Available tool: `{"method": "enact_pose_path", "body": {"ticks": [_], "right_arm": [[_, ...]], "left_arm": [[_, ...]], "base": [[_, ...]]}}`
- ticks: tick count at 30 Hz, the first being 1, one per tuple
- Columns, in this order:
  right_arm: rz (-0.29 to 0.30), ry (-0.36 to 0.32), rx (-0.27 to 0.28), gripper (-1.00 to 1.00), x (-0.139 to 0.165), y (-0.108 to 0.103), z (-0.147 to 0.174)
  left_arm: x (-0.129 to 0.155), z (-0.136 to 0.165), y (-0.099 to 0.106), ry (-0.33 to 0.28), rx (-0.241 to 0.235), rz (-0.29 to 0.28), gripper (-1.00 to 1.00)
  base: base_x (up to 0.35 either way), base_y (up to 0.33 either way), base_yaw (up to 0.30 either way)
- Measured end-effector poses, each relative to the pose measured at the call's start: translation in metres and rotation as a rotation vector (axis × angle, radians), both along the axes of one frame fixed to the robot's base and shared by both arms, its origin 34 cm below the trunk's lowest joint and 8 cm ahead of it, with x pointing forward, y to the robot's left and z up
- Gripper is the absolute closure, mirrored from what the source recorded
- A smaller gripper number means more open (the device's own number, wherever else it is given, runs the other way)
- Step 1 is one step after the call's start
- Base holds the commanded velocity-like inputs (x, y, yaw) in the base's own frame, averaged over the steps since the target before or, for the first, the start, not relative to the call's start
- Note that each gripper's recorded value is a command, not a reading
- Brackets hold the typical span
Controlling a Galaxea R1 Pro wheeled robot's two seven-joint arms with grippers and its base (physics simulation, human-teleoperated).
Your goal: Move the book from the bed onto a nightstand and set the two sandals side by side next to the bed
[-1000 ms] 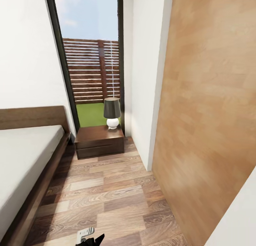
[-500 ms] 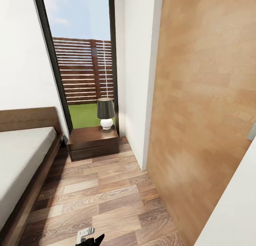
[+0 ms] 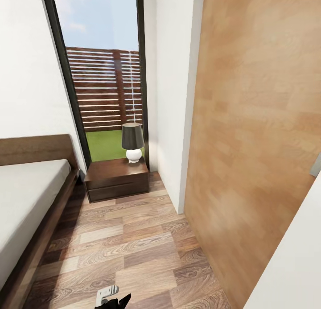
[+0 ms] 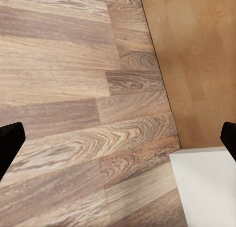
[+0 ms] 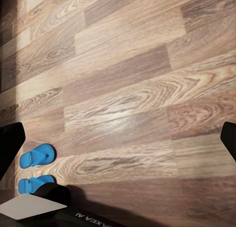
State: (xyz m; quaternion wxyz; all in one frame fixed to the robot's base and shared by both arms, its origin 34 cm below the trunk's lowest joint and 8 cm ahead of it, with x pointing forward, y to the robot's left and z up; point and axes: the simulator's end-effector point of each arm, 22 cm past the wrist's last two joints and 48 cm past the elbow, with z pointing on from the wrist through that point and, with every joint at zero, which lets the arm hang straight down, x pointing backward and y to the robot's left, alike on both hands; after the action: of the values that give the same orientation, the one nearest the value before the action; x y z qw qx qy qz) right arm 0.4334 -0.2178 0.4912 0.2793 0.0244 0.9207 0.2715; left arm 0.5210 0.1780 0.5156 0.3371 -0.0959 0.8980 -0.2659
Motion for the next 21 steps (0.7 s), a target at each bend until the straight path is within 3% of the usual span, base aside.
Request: {"method": "enact_pose_path", "body": {"ticks": [9, 21], "right_arm": [[-0.002, 0.001, 0.002, -1.0, 0.0001, 0.0, 0.0001], [-0.001, 0.001, 0.0, -1.0, 0.0001, -0.0002, -0.0001]], "left_arm": [[0.0, 0.0, 0.0, 0.0, 0.0, 0.0, -1.0], [0.0, 0.0, 0.0, 0.0, 0.0, -0.001, -1.0]], "base": [[0.003, 0.0, 0.0], [0.101, 0.0, 0.0]]}}
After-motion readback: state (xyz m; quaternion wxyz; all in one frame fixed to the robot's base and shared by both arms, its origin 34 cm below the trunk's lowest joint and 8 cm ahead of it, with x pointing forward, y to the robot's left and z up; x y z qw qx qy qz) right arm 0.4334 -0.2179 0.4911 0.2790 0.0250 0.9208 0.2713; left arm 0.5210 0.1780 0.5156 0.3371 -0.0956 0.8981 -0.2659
